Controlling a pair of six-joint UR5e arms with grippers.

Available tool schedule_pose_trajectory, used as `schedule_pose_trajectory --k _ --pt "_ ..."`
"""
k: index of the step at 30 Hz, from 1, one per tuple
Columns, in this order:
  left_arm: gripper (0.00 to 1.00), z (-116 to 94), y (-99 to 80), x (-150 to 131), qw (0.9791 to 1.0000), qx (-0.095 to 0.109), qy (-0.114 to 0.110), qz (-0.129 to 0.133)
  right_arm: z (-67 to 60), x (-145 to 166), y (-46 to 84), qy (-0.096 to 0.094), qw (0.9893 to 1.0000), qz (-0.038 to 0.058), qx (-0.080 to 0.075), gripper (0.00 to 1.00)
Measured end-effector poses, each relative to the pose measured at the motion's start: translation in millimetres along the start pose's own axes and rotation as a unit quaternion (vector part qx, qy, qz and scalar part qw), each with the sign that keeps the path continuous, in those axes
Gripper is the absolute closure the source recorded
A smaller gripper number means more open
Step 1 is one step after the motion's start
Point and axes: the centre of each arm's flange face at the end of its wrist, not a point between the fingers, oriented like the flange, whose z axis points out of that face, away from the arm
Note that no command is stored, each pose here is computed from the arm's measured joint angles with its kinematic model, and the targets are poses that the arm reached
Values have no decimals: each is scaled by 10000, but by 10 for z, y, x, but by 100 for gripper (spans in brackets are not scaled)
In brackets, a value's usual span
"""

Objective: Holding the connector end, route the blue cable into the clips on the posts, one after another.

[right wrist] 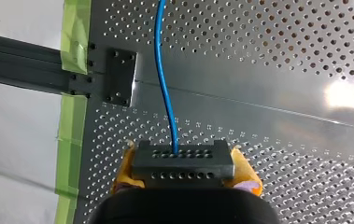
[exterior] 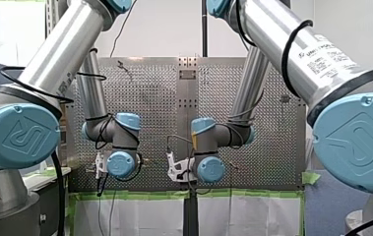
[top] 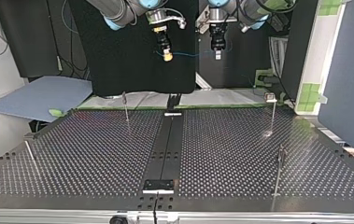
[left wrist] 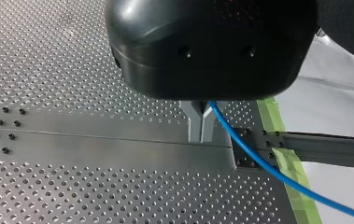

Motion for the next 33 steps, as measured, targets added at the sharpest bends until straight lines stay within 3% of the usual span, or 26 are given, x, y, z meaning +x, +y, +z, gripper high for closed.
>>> schedule_pose_trajectory --k 29,33 --pt "100 -5 -2 -3 10000 -1 1 12 -1 -4 -1 -5 10000 -3 1 100" --pt "100 -55 -30 -52 10000 -1 -10 67 88 109 81 49 9999 -28 -156 100"
